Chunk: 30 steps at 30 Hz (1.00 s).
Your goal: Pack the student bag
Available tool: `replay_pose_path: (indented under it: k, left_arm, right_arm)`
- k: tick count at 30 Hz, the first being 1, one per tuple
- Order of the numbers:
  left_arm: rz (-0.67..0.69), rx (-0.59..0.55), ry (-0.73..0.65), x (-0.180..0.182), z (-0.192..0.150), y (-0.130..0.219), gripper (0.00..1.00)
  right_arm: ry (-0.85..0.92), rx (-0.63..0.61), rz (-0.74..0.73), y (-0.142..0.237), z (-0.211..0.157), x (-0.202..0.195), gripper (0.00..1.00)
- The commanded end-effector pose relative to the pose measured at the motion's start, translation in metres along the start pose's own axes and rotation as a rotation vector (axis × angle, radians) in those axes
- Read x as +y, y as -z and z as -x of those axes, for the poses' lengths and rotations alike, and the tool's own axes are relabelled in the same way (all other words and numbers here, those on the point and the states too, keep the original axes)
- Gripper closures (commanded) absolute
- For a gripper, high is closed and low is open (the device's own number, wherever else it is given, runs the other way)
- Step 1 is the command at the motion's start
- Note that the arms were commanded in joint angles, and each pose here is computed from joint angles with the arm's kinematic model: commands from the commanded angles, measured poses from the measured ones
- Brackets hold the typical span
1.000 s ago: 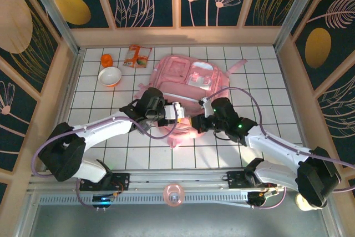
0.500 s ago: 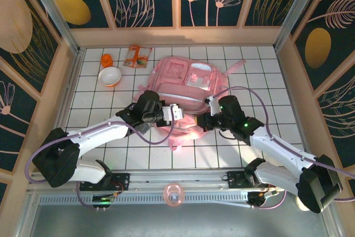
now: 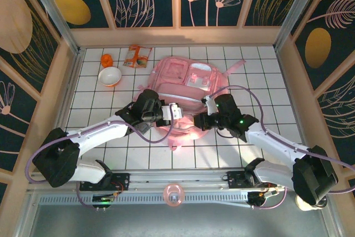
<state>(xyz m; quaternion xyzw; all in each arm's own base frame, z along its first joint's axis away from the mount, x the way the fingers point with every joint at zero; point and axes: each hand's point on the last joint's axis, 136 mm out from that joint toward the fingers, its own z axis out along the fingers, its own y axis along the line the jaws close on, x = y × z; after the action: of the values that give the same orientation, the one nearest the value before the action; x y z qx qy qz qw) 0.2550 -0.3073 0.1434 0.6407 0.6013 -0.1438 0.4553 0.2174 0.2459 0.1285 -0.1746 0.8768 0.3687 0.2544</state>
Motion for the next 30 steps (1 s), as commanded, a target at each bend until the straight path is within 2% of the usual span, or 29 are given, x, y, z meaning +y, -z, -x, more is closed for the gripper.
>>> replay_pose_path:
  k: [1, 4, 6, 7, 17, 20, 23, 26, 28, 30]
  left_arm:
    - [-0.015, -0.148, -0.007, 0.007, 0.043, 0.013, 1.00]
    - [-0.005, -0.153, -0.009, 0.008, 0.044, 0.014, 1.00]
    - [0.019, -0.135, -0.008, 0.011, 0.040, 0.014, 1.00]
    - [0.035, -0.122, -0.008, 0.013, 0.036, 0.013, 1.00]
    - [0.159, 0.032, 0.018, 0.025, -0.004, 0.015, 1.00]
    - [0.177, 0.035, 0.031, 0.029, -0.005, 0.019, 1.00]
    - [0.184, 0.027, 0.040, 0.031, -0.002, 0.021, 0.99]
    - [0.102, -0.018, 0.051, 0.022, 0.013, 0.023, 0.76]
    - [0.027, -0.064, 0.056, 0.013, 0.029, 0.023, 0.50]
    - [0.014, -0.112, 0.074, 0.010, 0.048, 0.020, 0.39]
  right_arm:
    - [0.034, -0.039, -0.031, 0.001, 0.016, -0.001, 0.86]
    - [0.026, -0.031, -0.084, 0.002, 0.016, -0.009, 0.88]
    - [0.022, -0.039, -0.122, 0.007, 0.018, -0.015, 0.99]
    - [0.018, -0.044, -0.135, 0.009, 0.018, -0.017, 1.00]
    - [-0.044, -0.057, -0.269, 0.045, 0.011, -0.062, 1.00]
    - [-0.065, -0.058, -0.278, 0.044, 0.015, -0.065, 1.00]
    - [-0.085, -0.049, -0.214, 0.036, 0.018, -0.055, 1.00]
    - [-0.042, -0.060, -0.121, 0.031, 0.022, -0.032, 1.00]
    - [-0.016, -0.068, -0.079, 0.030, 0.025, -0.021, 1.00]
    - [-0.008, -0.077, -0.049, 0.029, 0.027, -0.015, 1.00]
